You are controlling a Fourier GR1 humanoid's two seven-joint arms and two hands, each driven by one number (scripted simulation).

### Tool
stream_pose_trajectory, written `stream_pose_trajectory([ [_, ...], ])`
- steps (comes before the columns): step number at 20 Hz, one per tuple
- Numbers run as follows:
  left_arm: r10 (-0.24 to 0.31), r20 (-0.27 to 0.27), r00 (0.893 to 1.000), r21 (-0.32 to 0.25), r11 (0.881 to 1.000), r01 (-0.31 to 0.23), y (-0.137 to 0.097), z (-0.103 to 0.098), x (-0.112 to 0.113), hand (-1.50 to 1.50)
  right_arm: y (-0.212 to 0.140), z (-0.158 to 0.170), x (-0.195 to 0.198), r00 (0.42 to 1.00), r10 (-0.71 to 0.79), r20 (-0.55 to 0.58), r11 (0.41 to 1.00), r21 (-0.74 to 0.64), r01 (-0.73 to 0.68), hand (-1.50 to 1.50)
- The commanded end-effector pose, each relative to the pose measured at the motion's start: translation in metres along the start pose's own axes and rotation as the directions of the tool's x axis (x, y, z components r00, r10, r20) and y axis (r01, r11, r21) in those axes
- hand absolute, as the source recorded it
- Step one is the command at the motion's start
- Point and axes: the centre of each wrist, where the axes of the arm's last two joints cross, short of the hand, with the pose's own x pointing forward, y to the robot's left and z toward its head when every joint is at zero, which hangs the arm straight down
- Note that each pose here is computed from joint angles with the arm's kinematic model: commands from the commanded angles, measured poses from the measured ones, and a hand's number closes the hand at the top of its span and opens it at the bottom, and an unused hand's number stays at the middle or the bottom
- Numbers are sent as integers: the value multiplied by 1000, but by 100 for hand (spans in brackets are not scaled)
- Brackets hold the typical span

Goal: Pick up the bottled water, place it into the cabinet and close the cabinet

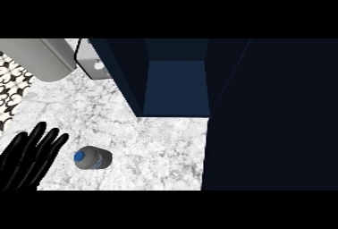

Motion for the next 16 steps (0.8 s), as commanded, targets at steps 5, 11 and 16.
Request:
stream_pose_trajectory([
  [5,52,-41,998,-10,999,-53,-22,34,52,-150,9,17,49,999,-35,-17,998,50,36,-150],
  [11,38,-46,998,14,999,-38,-24,30,56,-150,25,18,54,999,-38,-21,999,19,38,-150],
  [16,21,-80,997,15,1000,-20,-22,28,54,-150,31,20,70,998,-57,-6,998,39,58,-150],
])
